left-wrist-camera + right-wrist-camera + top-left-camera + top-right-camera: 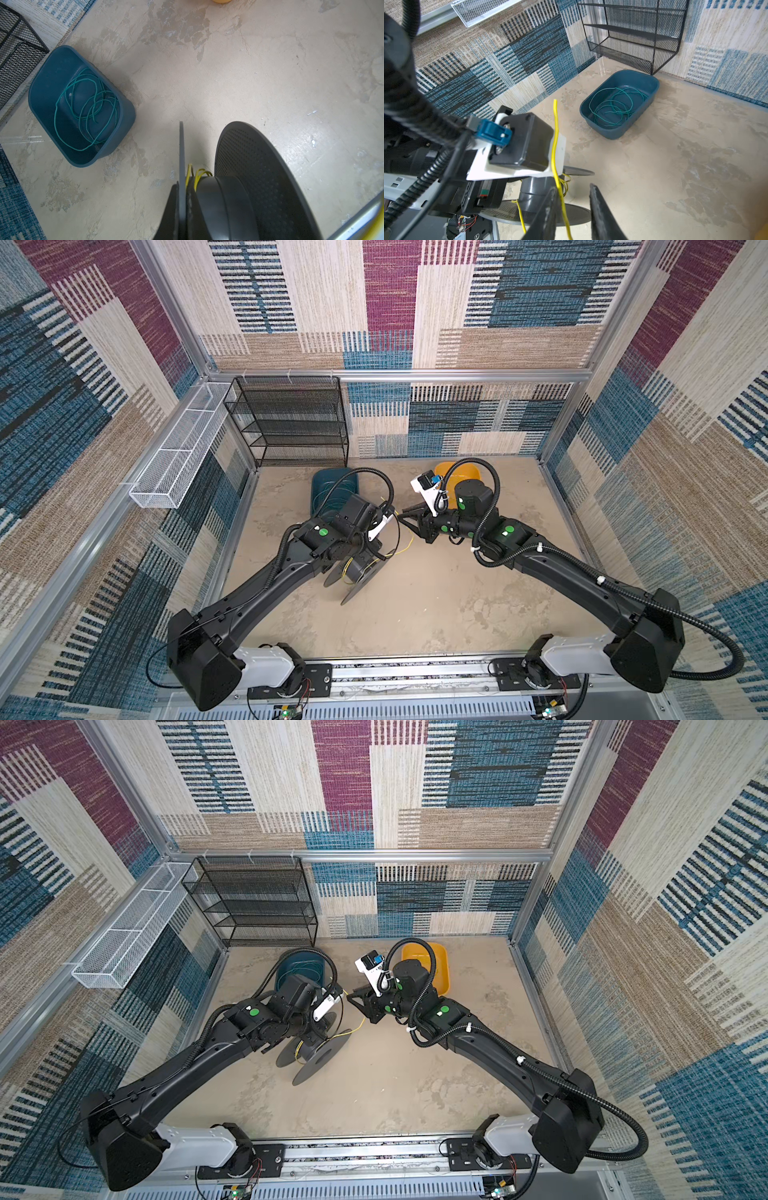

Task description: Wrap the cables

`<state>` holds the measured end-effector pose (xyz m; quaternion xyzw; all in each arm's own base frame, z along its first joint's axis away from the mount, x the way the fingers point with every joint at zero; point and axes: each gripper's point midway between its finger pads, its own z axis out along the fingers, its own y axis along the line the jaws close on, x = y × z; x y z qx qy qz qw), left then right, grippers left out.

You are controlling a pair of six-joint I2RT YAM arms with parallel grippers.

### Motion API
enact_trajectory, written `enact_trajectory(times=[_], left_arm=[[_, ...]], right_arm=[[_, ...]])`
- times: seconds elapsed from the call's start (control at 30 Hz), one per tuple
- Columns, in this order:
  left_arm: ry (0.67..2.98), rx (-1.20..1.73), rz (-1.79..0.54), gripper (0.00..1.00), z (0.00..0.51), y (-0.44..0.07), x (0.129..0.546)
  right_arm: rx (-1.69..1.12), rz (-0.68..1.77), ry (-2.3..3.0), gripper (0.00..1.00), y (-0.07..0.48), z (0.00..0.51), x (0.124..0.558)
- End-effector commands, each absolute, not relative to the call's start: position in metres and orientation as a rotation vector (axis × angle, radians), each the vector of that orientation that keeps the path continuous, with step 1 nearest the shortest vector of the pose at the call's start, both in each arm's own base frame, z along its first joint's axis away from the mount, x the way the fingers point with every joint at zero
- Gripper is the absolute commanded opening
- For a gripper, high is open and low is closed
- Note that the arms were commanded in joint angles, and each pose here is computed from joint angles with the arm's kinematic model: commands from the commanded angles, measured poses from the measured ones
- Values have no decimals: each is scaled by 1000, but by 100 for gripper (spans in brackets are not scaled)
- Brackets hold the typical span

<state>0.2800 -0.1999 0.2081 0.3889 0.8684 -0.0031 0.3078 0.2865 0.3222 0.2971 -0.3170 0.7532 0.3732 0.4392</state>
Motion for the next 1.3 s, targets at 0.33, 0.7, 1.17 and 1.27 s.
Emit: enact_trajectory(times=[0.33, 0.7, 1.17, 1.27], left_arm=[[2259, 1058, 5, 0, 214, -202, 278], [2241, 958, -4, 0, 227, -195, 276], [1973, 629, -447, 0, 320, -204, 251], [1936, 595, -562, 0, 338, -210, 246]], right_arm=[[-787, 933, 1835, 15, 329, 305, 294], [-349, 917, 1822, 0, 285, 306, 324], [223, 892, 1757, 0, 211, 224, 372], [276, 861, 1752, 0, 206, 210, 380]])
